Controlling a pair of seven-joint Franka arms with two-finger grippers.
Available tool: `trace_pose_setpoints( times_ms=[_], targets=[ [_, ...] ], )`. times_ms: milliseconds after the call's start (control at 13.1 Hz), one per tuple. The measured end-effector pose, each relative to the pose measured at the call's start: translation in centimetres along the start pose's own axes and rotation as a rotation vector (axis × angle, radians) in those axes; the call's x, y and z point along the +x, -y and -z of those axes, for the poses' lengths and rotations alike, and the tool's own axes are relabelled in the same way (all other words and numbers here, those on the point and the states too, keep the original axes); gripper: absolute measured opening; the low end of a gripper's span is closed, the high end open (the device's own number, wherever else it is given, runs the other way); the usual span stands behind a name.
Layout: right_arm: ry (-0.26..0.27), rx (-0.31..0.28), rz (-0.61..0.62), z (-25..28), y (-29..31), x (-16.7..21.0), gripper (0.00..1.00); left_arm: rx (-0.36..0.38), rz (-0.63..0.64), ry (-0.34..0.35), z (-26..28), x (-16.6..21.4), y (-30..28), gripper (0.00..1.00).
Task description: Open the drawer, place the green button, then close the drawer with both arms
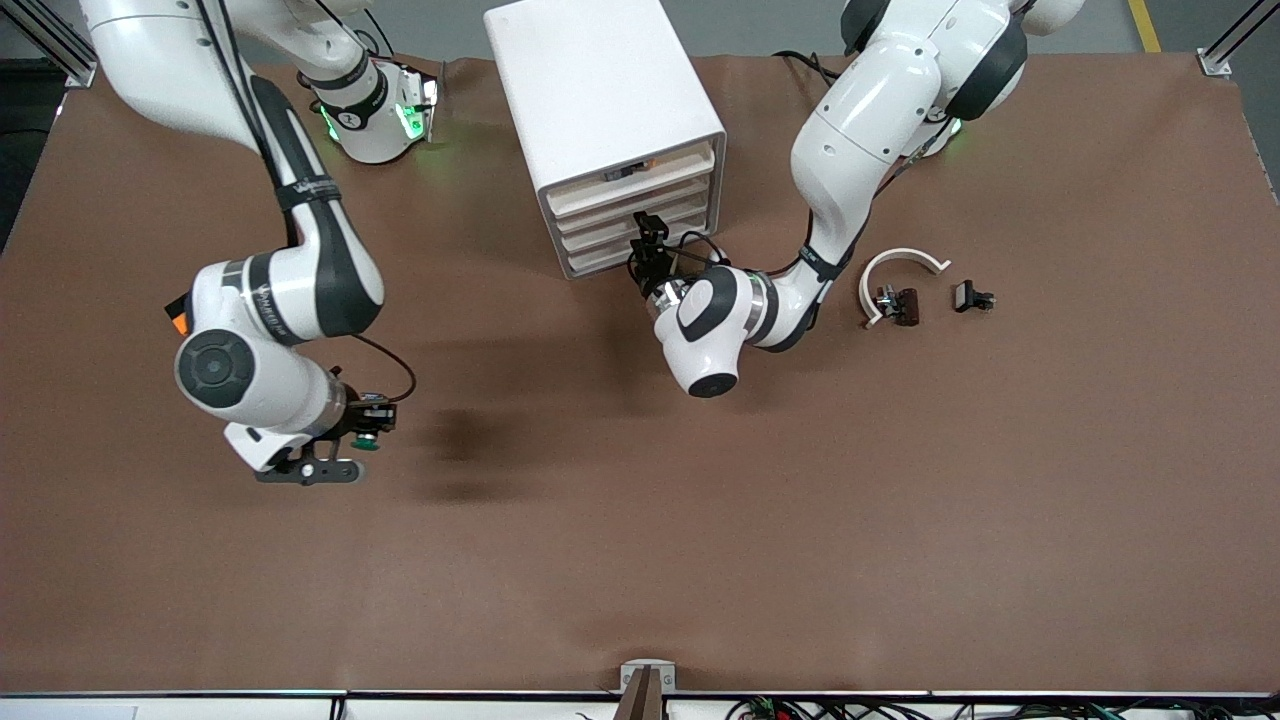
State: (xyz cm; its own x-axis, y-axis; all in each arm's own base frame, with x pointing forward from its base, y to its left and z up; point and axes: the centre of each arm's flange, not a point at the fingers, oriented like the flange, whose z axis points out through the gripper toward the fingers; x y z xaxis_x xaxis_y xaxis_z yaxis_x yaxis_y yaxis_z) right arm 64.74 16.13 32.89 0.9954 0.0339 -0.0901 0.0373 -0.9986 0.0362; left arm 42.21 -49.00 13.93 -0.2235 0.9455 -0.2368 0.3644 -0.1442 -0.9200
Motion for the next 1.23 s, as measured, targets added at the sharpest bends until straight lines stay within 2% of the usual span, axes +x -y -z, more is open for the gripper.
trace_pose_setpoints(
  times_ms=[77,153,383,536,613,919,1226],
  targets=[
    [-0.004,-0.001,0.027,0.2,1.7,-0.3,0.44,0.005,-0.001,-0.005,-0.2,-0.1,0.1,0.53],
    [-0.011,-0.002,0.053,0.5,3.4,-0.7,0.44,0.007,-0.001,-0.007,-0.3,-0.1,0.1,0.47],
    [-0.033,-0.003,0.129,1.7,8.3,-1.8,0.44,0.012,0.005,-0.006,-0.4,0.2,-0.3,0.42],
    [-0.046,-0.003,0.207,2.5,10.8,-2.6,0.44,0.018,0.016,-0.005,-0.6,0.5,-0.8,0.21],
    [-0.053,-0.003,0.267,2.9,11.8,-2.8,0.44,0.024,0.041,-0.001,-0.5,0.6,-0.8,0.17],
    [-0.077,-0.004,0.437,4.1,12.6,-2.7,0.44,0.009,0.06,0.005,0.4,0.9,-0.9,0.16],
    [-0.092,-0.01,0.612,4.7,14.1,-3.1,0.44,-0.062,0.068,0.031,4.7,1.7,-1.1,0.16]
  ],
)
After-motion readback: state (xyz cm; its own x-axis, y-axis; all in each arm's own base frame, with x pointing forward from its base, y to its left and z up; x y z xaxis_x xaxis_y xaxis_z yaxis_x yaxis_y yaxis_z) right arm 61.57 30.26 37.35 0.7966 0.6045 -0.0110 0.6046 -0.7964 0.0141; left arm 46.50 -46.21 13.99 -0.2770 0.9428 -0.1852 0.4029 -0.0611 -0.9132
